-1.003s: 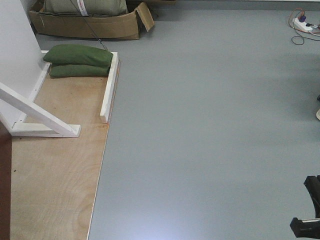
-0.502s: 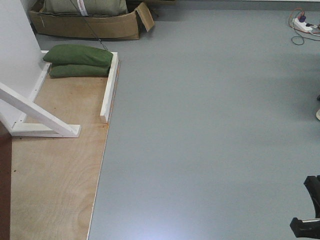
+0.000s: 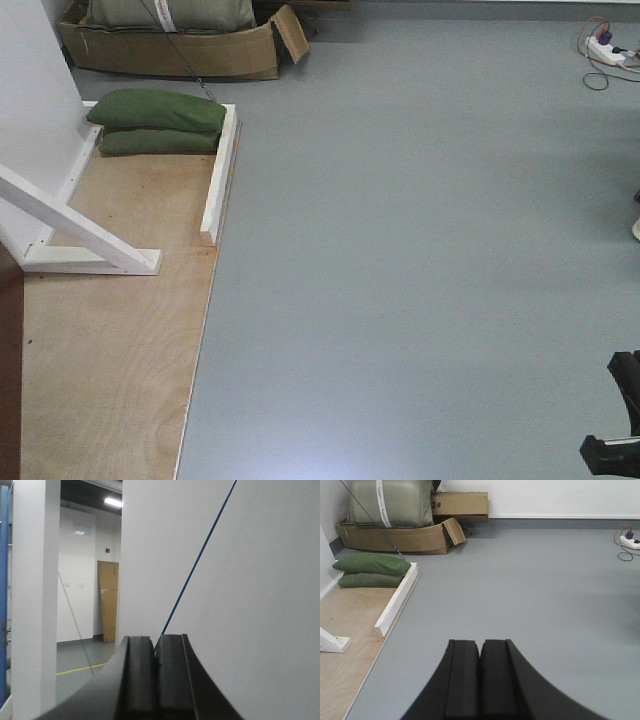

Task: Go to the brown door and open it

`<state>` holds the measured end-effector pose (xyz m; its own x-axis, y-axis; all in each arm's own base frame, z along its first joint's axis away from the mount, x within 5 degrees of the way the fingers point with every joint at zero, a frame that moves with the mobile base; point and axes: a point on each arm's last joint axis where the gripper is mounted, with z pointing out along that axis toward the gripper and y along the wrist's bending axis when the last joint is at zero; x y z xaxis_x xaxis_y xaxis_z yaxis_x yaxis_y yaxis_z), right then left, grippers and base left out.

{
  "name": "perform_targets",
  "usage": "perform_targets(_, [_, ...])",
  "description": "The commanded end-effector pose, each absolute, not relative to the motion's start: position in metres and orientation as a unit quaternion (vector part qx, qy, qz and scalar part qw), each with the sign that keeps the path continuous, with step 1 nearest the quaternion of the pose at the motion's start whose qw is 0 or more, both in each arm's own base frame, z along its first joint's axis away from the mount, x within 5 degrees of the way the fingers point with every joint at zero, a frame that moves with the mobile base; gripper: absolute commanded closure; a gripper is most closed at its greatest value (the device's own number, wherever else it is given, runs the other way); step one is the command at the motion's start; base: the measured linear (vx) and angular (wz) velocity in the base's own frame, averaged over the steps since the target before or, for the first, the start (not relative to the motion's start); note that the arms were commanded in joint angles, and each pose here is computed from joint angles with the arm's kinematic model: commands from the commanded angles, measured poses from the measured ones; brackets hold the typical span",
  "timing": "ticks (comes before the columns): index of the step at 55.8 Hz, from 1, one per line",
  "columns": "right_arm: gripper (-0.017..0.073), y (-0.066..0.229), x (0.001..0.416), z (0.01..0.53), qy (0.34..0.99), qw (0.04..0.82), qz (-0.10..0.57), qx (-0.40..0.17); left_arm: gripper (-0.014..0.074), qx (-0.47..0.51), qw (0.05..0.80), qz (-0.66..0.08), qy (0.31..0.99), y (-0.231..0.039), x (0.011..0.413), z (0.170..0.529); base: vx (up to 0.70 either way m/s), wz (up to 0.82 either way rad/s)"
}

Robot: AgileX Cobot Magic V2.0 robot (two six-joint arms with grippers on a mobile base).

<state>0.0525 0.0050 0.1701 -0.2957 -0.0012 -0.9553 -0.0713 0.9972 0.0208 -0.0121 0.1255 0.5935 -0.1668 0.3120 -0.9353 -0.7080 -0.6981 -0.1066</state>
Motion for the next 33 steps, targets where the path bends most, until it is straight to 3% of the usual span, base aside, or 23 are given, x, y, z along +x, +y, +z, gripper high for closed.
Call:
perform_targets(1, [0.0559, 0.005, 0.054, 0.176, 0.78, 0.624, 0.026, -0.024, 0.0527, -0.579, 0.296, 0.746, 0.143, 0.123, -0.022, 0.591, 0.0, 0.0])
perform_targets(12, [0.0559, 0.005, 0.054, 0.176, 0.78, 0.624, 0.026, -0.024, 0.0527, -0.588, 0.24, 0.76, 0.141, 0.147, -0.025, 0.583, 0.0, 0.0])
perform_targets(33, [0.0559, 0.005, 0.054, 0.176, 0.78, 0.624, 0.026, -0.024, 0.0527, -0.566, 0.244, 0.764, 0.19, 0.184, -0.016, 0.576, 0.0, 0.0])
